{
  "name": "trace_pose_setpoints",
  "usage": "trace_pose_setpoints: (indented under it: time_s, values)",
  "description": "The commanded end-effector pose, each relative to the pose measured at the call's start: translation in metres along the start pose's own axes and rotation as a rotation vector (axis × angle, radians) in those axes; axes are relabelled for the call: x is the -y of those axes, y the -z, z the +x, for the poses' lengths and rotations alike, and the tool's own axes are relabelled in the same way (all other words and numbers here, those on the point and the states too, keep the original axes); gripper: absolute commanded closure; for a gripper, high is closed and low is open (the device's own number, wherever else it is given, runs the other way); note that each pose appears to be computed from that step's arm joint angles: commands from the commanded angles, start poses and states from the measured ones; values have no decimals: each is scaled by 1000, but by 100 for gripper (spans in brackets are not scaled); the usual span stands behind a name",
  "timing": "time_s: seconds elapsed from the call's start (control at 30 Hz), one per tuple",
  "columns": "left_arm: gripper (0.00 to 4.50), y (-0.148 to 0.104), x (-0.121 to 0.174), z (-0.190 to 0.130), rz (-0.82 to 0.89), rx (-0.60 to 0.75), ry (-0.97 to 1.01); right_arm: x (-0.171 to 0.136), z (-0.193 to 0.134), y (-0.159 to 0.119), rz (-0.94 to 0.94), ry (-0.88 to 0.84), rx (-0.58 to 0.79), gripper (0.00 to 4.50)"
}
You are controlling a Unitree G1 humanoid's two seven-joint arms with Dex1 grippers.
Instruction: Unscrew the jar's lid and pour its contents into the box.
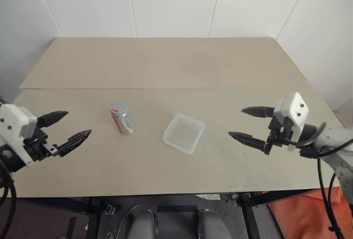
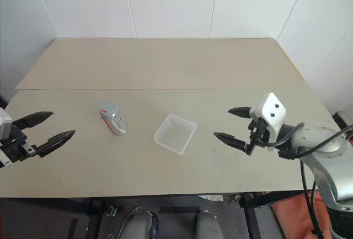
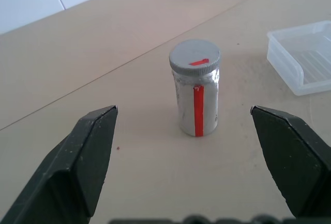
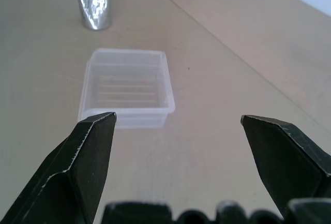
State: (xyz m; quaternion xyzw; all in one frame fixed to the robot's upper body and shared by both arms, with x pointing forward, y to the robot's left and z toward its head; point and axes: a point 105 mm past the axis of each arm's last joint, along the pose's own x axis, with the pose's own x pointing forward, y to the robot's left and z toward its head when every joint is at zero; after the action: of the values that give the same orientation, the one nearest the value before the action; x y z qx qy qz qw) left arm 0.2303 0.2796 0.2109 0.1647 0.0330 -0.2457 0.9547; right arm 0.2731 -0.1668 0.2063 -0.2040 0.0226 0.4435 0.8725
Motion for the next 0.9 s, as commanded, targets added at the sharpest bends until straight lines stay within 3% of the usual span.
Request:
trace_pose_setpoints:
  time_s: [0.03, 0.4, 0.53, 0.9]
  values:
    - [3, -13, -3, -9, 37, 24, -33, -1, 5, -8, -41, -8, 36, 0]
    - [3, 0, 18, -2, -38, 53, -18, 12, -6, -20, -100, -39, 36, 0]
    - [3, 19, 37, 19, -48, 13, 16, 7, 0, -26, -129, -124, 54, 0]
    - [3, 30, 33, 75, -158, 92, -144, 0, 15, -49, -194, -220, 60, 0]
